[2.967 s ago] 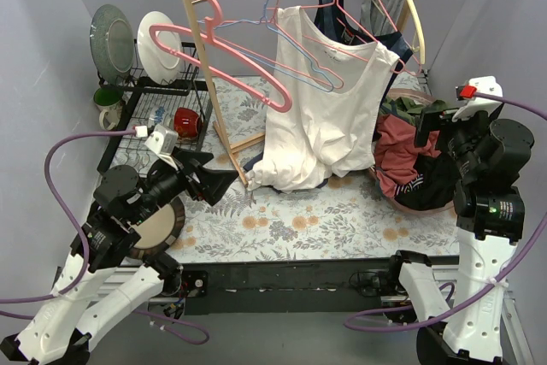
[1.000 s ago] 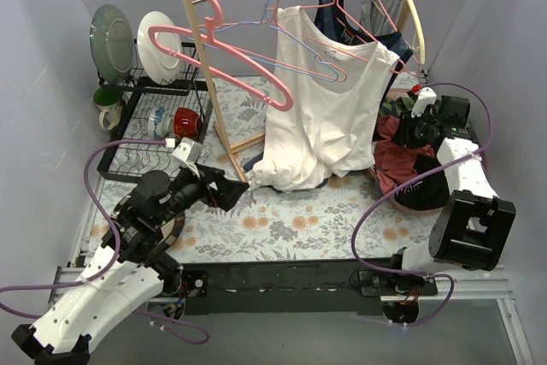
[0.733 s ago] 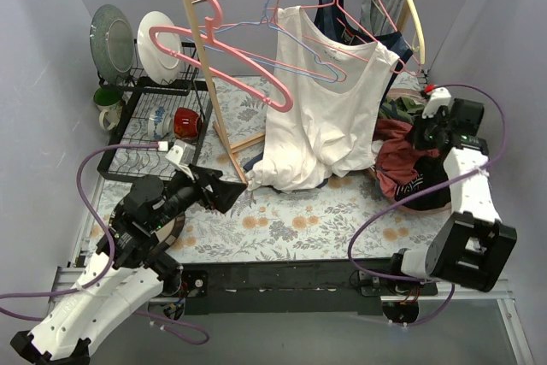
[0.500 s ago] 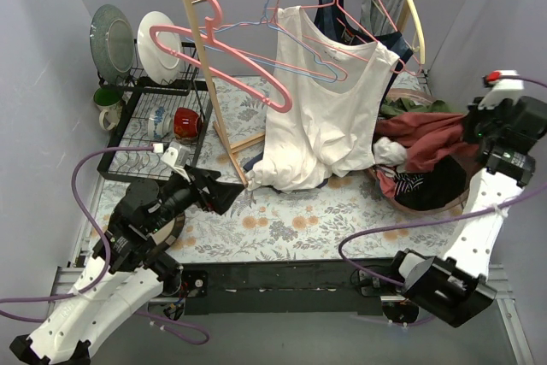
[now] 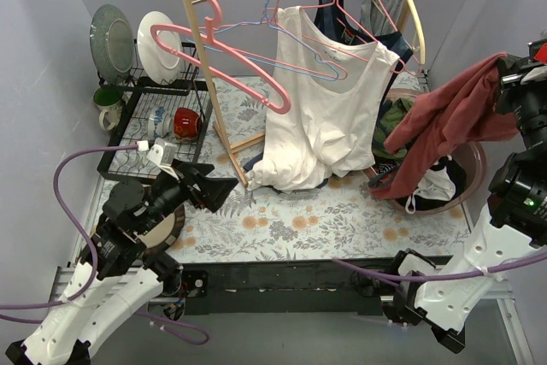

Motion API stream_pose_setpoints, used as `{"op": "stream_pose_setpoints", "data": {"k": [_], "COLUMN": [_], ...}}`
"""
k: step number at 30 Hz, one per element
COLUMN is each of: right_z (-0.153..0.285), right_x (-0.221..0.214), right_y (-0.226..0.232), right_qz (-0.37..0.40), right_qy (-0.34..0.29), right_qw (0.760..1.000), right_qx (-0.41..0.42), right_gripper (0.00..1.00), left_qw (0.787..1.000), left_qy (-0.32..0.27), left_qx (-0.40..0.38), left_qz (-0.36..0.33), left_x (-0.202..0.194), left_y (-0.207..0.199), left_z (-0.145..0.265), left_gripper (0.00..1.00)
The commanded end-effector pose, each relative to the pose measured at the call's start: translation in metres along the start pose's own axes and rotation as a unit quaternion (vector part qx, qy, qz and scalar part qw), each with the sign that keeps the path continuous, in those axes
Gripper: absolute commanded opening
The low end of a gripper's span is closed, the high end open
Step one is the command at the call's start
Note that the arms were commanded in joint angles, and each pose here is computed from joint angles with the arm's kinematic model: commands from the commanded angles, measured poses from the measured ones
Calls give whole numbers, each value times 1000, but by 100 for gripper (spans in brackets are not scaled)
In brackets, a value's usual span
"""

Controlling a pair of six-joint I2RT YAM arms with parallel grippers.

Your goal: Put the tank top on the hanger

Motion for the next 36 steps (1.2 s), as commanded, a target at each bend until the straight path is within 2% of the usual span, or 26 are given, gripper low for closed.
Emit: {"op": "stream_pose_setpoints", "data": {"k": [1, 7, 10, 12, 13, 14, 16, 17, 18, 19, 20, 21, 26, 29, 36], "right_z": [9, 32, 44, 49, 56, 62, 68, 74, 86, 89, 89, 90, 76, 76, 95], "right_x": [40, 78, 85, 92, 97, 107, 103, 98, 106, 108, 108, 109, 116, 115, 111], "right_y": [22, 50, 65, 69, 75, 79, 88, 98, 111, 118, 124, 126, 102, 104, 143], "right_qz": [-19, -23, -39, -15, -40, 8, 14, -83, 45, 51, 18, 21, -73, -64, -36], "right_qy": [-65, -126, -134, -150, -147, -164, -157, -109, -151, -143, -122, -124, -127, -138, -169], "right_qw": [994, 976, 965, 960, 956, 950, 944, 945, 945, 948, 957, 957, 949, 947, 939], "right_qx": [89, 174, 223, 238, 250, 265, 291, 297, 288, 279, 263, 260, 278, 283, 297], "right_gripper": [1, 1, 1, 1, 1, 1, 1, 1, 1, 1, 1, 1, 1, 1, 1], "left_qw": [1000, 1000, 999, 999, 998, 998, 998, 998, 998, 998, 997, 997, 997, 997, 996], "left_qy": [-9, 10, 37, 49, 56, 58, 64, 62, 60, 61, 62, 62, 58, 61, 73], "left_qx": [4, -3, -3, -2, 1, 1, 2, 1, 0, 1, 3, 2, -1, 3, -5], "left_qz": [-9, -8, -1, 4, 11, 15, 25, 26, 29, 33, 35, 37, 42, 40, 46], "left_x": [8, 2, -11, -19, -25, -28, -36, -37, -37, -39, -41, -42, -46, -48, -53], "left_y": [-3, -2, 3, 7, 10, 11, 15, 15, 15, 16, 18, 18, 19, 20, 20], "left_z": [5, -4, -12, -16, -17, -19, -21, -22, -23, -23, -23, -23, -17, -15, -22], "left_gripper": [98, 98, 98, 98, 98, 98, 98, 98, 98, 98, 98, 98, 98, 98, 98]}}
Point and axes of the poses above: each gripper's point midway between its finger pads, its own z axis back along the fingers, its own y axis along the line the jaws close on, x = y × z, the point moved 6 cm from there along z, back along the fingers, and after that the axes turned 4 degrees about z, right-handed, at the moved point
